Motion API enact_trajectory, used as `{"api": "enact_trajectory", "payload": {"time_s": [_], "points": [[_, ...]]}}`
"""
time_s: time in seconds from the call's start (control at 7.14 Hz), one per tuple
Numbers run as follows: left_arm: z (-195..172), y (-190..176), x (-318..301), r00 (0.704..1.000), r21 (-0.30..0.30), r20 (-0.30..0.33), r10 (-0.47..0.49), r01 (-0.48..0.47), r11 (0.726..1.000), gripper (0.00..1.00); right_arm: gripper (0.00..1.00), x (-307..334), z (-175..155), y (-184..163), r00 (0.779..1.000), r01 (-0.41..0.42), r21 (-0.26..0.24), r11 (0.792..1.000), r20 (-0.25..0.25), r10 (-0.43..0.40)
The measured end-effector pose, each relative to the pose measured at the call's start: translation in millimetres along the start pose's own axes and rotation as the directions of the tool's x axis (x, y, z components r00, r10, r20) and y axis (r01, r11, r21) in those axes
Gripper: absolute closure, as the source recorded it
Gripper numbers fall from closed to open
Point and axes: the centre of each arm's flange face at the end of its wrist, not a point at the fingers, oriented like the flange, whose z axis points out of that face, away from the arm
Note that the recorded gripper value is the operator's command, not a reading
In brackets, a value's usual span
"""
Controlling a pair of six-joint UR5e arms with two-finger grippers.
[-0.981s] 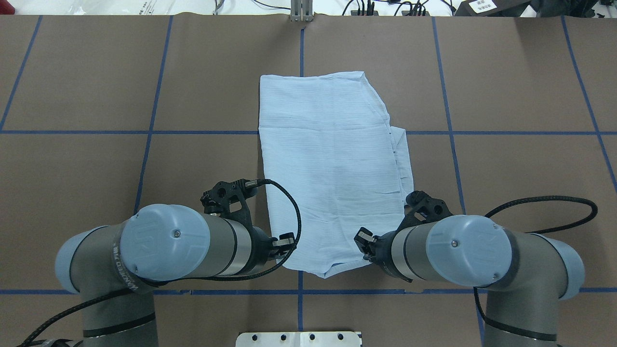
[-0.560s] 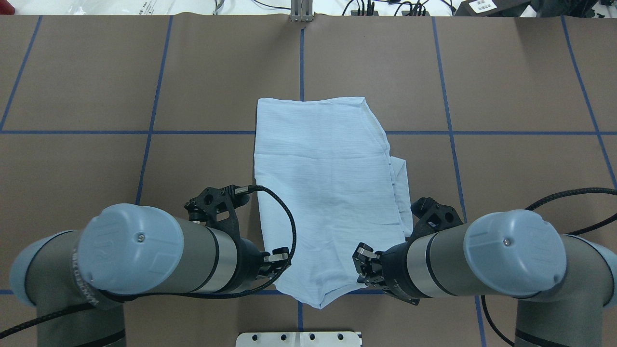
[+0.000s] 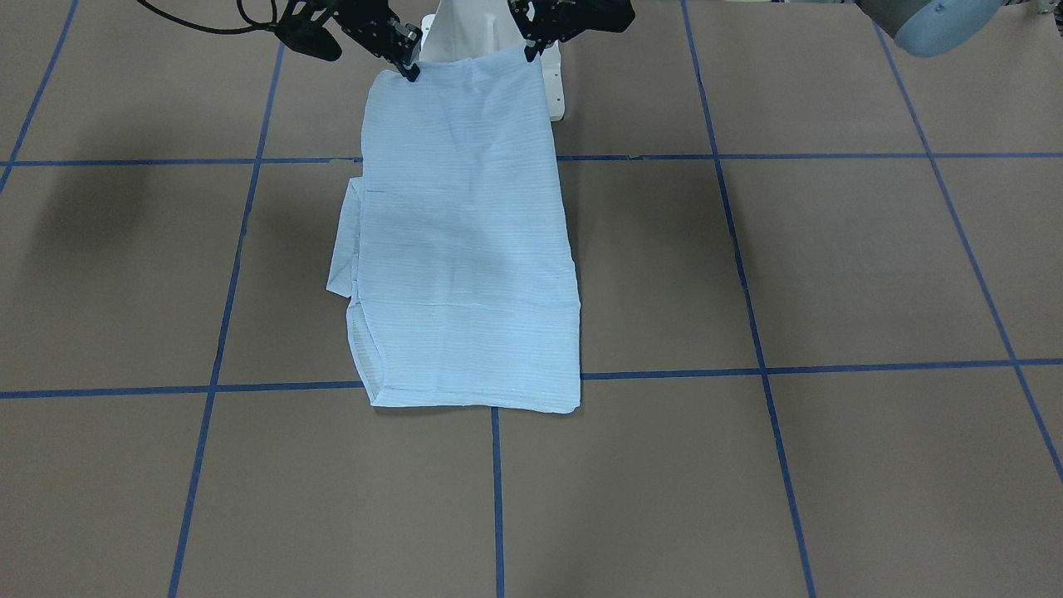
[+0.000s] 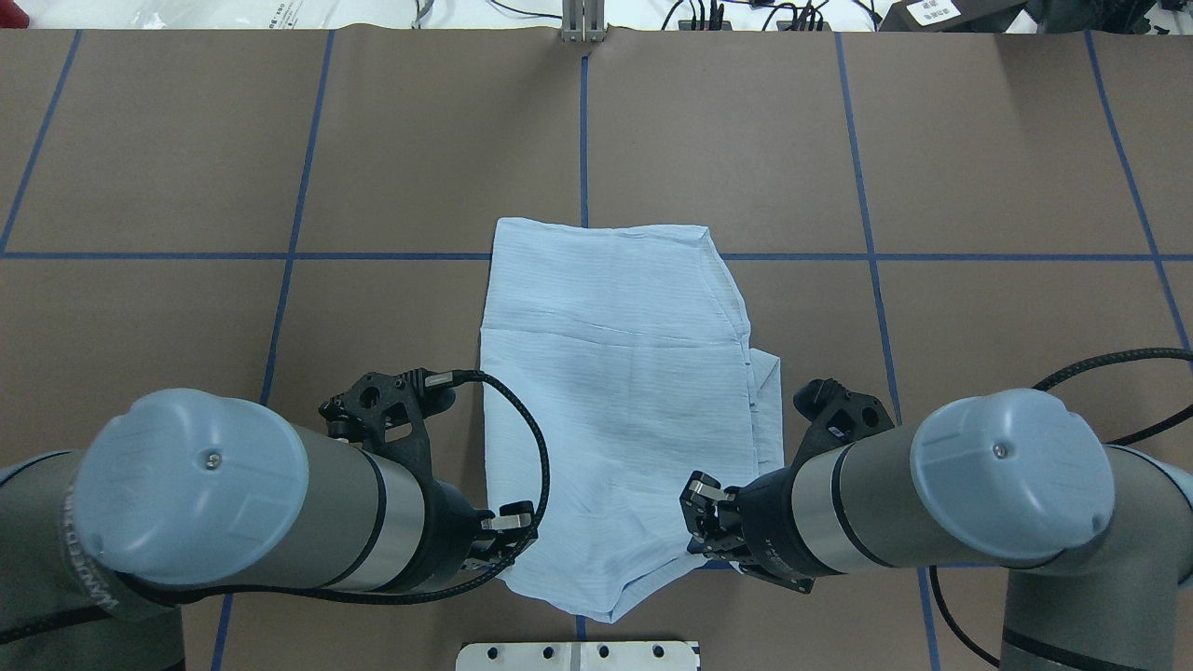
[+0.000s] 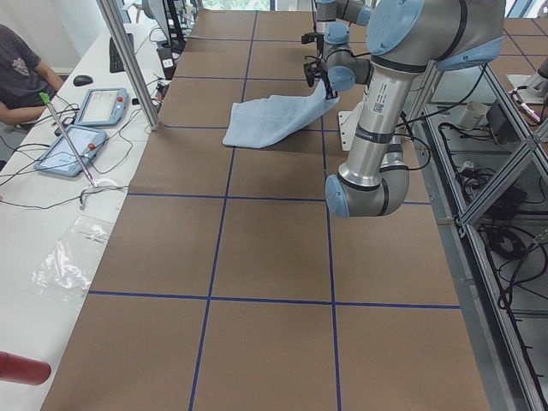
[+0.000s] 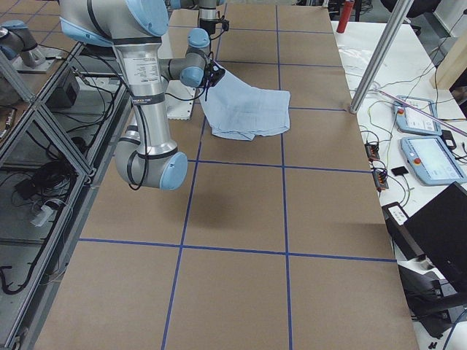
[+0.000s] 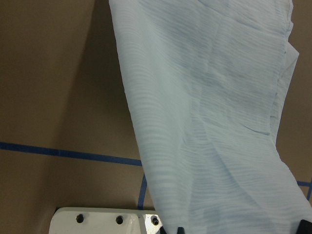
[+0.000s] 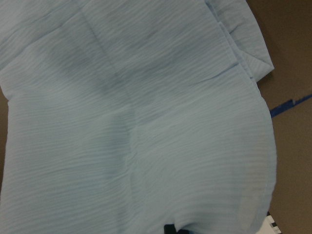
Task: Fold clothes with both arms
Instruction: 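Lift the near edge with both grippers and fold it away from the robot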
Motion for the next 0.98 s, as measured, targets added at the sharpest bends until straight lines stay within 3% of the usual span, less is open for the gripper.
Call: {"api": "enact_trajectory", "payload": {"time_s": [0.56,0.98], "points": [[11,-76,1,1.0,0.117,0.023,0.02,-0.022,0.993,1.0,1.0,-44,24,-63,0.999,0.039,0.124,0.991,0.003,-0.039],[57,-151,-5,1.0,0.19,-0.008,0.012,-0.011,0.982,1.0,1.0,-75,24,-112,0.998,0.063,0.209,0.976,0.002,-0.065]]}}
